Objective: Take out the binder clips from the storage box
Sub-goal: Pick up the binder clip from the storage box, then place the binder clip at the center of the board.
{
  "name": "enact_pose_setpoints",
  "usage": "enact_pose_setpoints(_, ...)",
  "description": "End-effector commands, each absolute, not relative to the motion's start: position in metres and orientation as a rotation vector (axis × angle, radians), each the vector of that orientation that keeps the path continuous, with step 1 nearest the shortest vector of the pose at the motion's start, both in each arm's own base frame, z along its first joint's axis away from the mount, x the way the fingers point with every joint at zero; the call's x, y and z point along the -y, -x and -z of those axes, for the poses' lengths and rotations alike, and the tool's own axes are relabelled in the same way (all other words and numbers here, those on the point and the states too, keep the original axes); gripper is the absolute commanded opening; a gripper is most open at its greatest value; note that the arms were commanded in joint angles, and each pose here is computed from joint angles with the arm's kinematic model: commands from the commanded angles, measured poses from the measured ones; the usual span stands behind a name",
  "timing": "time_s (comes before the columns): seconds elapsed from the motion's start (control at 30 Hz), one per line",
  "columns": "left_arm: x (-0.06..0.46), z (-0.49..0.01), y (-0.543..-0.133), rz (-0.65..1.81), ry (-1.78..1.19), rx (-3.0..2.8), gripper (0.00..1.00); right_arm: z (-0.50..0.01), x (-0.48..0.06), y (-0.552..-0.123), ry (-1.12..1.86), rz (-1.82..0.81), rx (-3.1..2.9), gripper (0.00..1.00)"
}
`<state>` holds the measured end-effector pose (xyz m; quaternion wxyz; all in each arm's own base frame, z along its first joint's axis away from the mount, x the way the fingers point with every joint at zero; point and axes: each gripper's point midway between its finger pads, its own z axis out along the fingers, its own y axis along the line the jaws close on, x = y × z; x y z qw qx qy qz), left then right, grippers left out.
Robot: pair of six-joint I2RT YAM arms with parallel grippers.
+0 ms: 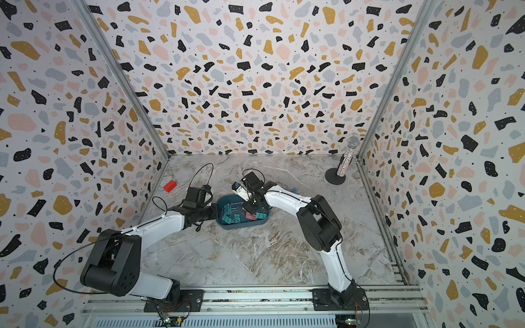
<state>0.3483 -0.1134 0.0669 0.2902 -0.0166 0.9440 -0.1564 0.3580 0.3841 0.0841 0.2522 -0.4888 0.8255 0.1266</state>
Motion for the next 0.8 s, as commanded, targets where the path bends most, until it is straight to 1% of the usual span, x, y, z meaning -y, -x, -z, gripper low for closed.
enact_pose_setpoints(0.0,0.113,-0.064,-0.349,0.43,0.053,-2.513,0.31,-0.143,-0.382,-0.354,1.294,-0.365,-2.146,0.02)
enact_pose_setpoints(0.17,0.113,-0.064,-0.348,0.432,0.053,-2.513,0.31,-0.168,-0.376,-0.354,1.262,-0.384,-2.107,0.02)
enact_pose_setpoints(0.37,0.114,-0.064,-0.349,0.438,0.05,-2.513,0.31,-0.192,-0.348,-0.363,1.173,-0.41,-2.104,0.01)
enact_pose_setpoints(0.63,0.115,-0.065,-0.349,0.442,0.044,-2.512,0.31,-0.214,-0.273,-0.384,1.056,-0.259,-2.101,0.01)
enact_pose_setpoints(0.77,0.116,-0.067,-0.35,0.449,0.041,-2.508,0.31,-0.215,-0.228,-0.395,0.987,-0.146,-2.125,0.01)
